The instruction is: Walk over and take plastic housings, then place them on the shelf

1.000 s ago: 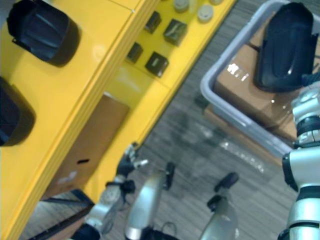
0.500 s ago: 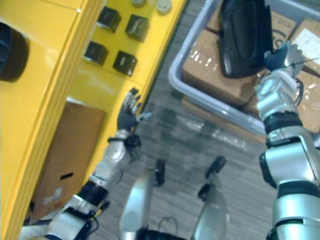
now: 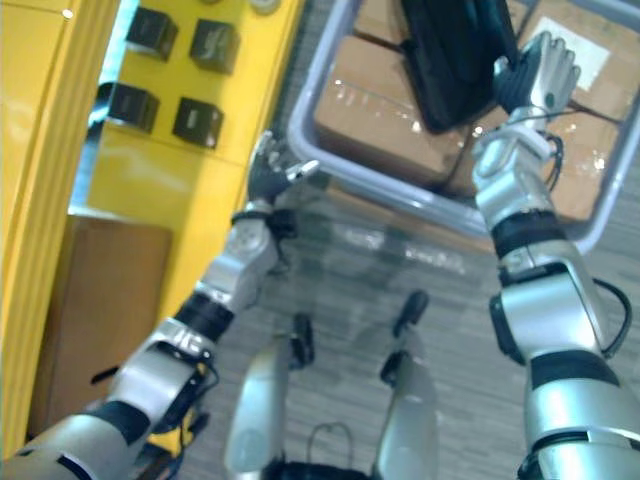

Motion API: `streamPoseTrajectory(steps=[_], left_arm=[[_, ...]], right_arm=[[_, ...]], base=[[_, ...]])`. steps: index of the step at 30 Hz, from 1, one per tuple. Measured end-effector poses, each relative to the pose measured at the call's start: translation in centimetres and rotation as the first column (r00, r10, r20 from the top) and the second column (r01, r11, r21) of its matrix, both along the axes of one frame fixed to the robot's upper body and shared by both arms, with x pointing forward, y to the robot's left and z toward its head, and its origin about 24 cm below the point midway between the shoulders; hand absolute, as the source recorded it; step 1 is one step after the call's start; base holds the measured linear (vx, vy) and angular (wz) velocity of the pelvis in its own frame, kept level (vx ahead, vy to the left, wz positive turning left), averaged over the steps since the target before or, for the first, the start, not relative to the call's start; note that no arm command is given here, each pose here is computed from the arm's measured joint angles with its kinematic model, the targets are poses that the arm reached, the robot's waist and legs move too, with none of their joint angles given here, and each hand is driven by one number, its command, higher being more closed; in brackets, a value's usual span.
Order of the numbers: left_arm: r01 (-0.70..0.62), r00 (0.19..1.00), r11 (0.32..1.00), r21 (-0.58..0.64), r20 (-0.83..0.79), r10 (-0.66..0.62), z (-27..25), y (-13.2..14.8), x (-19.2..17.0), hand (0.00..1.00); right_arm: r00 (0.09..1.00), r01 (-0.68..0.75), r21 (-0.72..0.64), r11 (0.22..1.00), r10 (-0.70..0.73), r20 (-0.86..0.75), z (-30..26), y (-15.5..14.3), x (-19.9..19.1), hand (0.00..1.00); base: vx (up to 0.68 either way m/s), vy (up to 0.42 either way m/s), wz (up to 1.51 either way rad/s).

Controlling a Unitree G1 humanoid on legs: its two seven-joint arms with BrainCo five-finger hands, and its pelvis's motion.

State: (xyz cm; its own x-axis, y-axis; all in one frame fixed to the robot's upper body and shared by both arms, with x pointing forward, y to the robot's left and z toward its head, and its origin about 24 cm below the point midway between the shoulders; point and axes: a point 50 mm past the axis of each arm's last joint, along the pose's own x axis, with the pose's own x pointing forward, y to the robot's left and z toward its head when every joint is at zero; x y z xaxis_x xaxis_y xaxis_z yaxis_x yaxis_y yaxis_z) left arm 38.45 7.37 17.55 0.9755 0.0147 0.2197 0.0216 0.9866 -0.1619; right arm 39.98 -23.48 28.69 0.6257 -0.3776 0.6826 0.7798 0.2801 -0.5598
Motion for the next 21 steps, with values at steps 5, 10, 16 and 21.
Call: streamPoseTrajectory(steps=[5, 10, 16, 21], left_arm=[[-0.015, 1.0, 0.999, -0.052, -0.014, 0.014, 0.5, -0.2, 0.2, 0.0], [0.002, 1.0, 0.995, -0.098, -0.011, -0.003, 1.4, -1.0, 0.4, 0.0], [0.0, 1.0, 0.994, -0.106, -0.012, -0.001, 1.6, -1.2, 0.5, 0.0], [0.0, 0.999, 0.987, -0.162, -0.048, -0.008, 1.1, -1.0, 0.6, 0.0]], right_arm=[[0.997, -0.024, -0.013, 1.0, 0.024, 0.068, 0.8, 1.0, -0.2, 1.0], [0.993, -0.052, -0.01, 0.999, 0.053, 0.102, 1.4, 2.0, -0.1, 1.0], [0.992, -0.071, 0.005, 0.997, 0.07, 0.1, 1.3, 2.6, 0.0, 1.0], [0.987, -0.079, -0.001, 0.997, 0.078, 0.139, 1.4, 2.8, -0.1, 1.0]], base=[[-0.1, 0.035, -0.15], [-0.11, 0.05, -0.02], [-0.08, 0.049, -0.01], [-0.08, 0.047, -0.01]])
